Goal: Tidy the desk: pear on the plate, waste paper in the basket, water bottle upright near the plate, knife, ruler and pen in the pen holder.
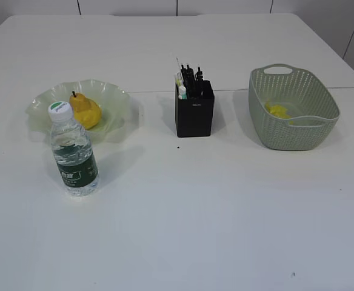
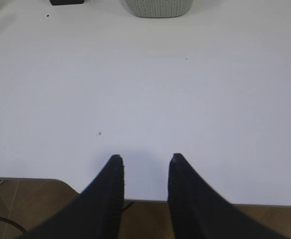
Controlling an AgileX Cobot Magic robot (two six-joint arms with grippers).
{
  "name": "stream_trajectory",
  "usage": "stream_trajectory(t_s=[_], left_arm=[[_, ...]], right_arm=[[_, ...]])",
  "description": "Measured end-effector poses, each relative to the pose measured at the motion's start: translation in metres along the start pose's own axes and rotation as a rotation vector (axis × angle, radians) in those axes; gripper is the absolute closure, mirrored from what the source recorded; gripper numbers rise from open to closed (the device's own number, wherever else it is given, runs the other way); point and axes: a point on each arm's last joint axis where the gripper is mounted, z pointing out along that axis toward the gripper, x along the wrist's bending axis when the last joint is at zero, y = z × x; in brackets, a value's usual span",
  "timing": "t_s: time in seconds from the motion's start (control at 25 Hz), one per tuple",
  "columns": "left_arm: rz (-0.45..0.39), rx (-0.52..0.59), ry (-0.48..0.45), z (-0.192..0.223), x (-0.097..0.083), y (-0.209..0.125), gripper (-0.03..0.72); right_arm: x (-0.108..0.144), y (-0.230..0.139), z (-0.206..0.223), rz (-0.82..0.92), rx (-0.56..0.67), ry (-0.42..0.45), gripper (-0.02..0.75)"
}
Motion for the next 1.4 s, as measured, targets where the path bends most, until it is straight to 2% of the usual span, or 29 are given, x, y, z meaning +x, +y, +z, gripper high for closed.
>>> stream_trajectory(t_s=[0.24,0.44,0.6,0.76,0.96,1.24,1.4], left_arm=[[-0.004,0.027,-0.014,0.006,-0.001,-0.004,0.223],[-0.005,0.044,-0.016,0.010,-0.002,-0.007,0.223],[0.003,0.030,0.007,0.011,0.000,-0.005,0.223],[0.011,0.009,0.023,0.018,0.002,-0.005,0.223],[0.013,-0.005,0.021,0.026,0.002,-0.007,0.223],[0.016,-0.025,0.015,0.032,0.001,-0.007,0.222],[0.050,-0.025,-0.012,0.032,-0.001,-0.007,0.193]], right_arm=[[-0.002,-0.026,-0.013,-0.036,-0.120,0.002,0.507],[-0.003,-0.042,-0.006,-0.046,-0.127,0.000,0.507],[-0.004,-0.044,-0.001,-0.053,-0.111,-0.009,0.506],[-0.006,-0.041,0.002,-0.063,-0.152,-0.029,0.495],[-0.007,-0.040,0.009,-0.068,-0.175,-0.036,0.484],[-0.007,-0.040,0.010,-0.069,-0.177,-0.036,0.419],[-0.007,-0.040,0.010,-0.069,-0.178,-0.036,0.412]])
